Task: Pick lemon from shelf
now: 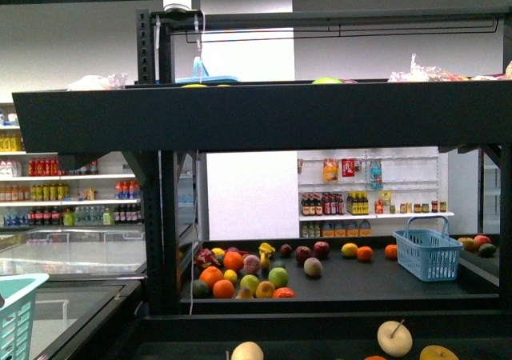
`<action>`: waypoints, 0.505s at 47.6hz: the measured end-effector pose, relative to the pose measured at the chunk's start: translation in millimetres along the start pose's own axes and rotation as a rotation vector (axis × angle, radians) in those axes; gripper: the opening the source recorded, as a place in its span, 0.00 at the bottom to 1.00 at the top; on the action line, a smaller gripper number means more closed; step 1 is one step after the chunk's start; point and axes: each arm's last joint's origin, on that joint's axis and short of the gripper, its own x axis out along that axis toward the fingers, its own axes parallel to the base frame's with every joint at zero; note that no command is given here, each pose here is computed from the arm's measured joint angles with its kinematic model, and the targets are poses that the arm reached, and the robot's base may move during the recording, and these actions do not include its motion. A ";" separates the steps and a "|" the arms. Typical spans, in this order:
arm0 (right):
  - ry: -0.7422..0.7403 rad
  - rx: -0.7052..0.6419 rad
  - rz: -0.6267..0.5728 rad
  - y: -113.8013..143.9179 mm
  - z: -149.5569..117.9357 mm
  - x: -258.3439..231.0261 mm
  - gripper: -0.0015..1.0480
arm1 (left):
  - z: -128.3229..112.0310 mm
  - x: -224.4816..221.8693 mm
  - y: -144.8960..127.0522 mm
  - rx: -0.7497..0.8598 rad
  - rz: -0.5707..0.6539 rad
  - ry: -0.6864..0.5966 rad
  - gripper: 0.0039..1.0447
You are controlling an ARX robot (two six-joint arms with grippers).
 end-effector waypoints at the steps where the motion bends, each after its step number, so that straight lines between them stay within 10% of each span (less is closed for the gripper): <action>1: 0.000 0.000 0.000 0.0 0.0 0.0 0.93 | 2.9 5.4 0.9 -0.032 0.011 -0.009 0.93; 24: 0.000 0.000 0.000 0.0 0.0 0.0 0.93 | 36.9 116.4 33.8 -0.443 0.212 -0.113 0.93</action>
